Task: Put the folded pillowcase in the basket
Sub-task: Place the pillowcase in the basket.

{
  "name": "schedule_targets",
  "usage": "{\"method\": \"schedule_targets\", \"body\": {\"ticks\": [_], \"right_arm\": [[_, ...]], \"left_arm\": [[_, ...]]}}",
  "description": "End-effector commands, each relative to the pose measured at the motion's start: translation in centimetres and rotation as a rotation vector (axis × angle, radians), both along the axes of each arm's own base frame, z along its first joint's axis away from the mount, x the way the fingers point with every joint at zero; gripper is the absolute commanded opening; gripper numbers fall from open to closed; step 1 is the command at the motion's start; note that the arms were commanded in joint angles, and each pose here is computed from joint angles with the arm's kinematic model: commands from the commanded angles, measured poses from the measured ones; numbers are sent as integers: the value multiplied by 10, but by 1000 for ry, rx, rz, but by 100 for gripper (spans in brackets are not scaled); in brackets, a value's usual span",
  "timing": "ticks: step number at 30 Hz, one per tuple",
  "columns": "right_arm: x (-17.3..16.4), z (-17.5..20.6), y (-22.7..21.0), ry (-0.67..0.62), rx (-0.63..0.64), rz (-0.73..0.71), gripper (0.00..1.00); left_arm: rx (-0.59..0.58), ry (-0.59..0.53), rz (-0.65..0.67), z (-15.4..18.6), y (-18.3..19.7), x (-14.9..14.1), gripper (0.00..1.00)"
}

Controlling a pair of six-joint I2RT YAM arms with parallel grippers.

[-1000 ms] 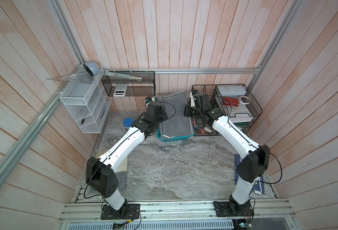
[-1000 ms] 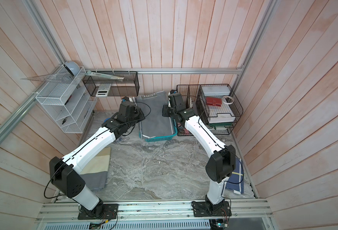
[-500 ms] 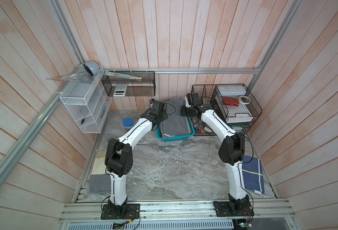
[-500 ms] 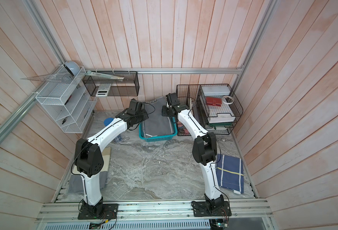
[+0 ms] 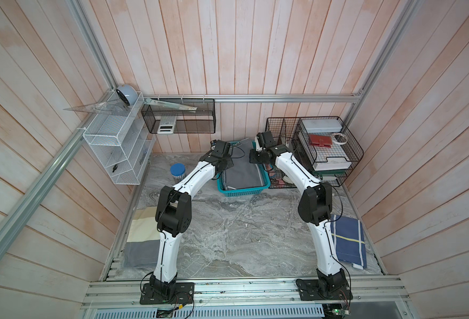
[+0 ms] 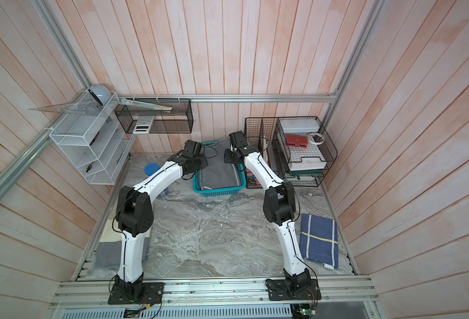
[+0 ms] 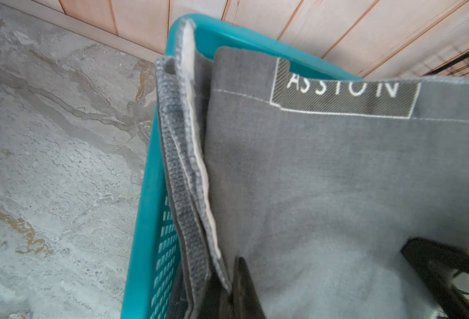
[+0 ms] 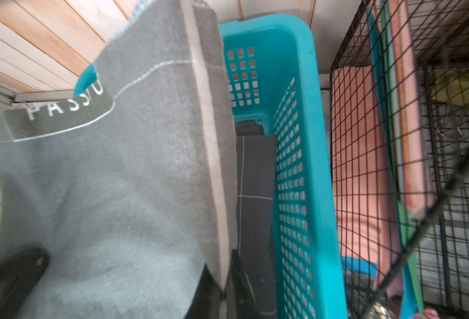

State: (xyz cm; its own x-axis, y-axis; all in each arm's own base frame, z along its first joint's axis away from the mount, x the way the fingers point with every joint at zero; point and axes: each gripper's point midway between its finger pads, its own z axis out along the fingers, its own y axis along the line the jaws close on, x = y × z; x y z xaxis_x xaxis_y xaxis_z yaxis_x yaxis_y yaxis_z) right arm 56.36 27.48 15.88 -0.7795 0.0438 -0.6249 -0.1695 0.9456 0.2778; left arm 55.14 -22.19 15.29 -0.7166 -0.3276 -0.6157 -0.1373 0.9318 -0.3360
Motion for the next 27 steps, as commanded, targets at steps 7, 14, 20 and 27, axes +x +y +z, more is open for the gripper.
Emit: {"method": "schedule_targets", "body": {"ticks": [7, 14, 20, 27], "right_arm": [[3, -42, -5, 72, -51, -3, 0], [9, -53, -4, 91, -60, -1, 0], [8, -60, -4, 109, -70, -5, 0], [6, -56, -4, 106, -65, 0, 22]], "left_arm": [[76, 28, 20, -19, 15, 10, 0], [95, 66, 22, -34, 14, 13, 0], [94, 57, 37, -34, 15, 16, 13], [93, 56, 29, -29, 13, 18, 33]]}}
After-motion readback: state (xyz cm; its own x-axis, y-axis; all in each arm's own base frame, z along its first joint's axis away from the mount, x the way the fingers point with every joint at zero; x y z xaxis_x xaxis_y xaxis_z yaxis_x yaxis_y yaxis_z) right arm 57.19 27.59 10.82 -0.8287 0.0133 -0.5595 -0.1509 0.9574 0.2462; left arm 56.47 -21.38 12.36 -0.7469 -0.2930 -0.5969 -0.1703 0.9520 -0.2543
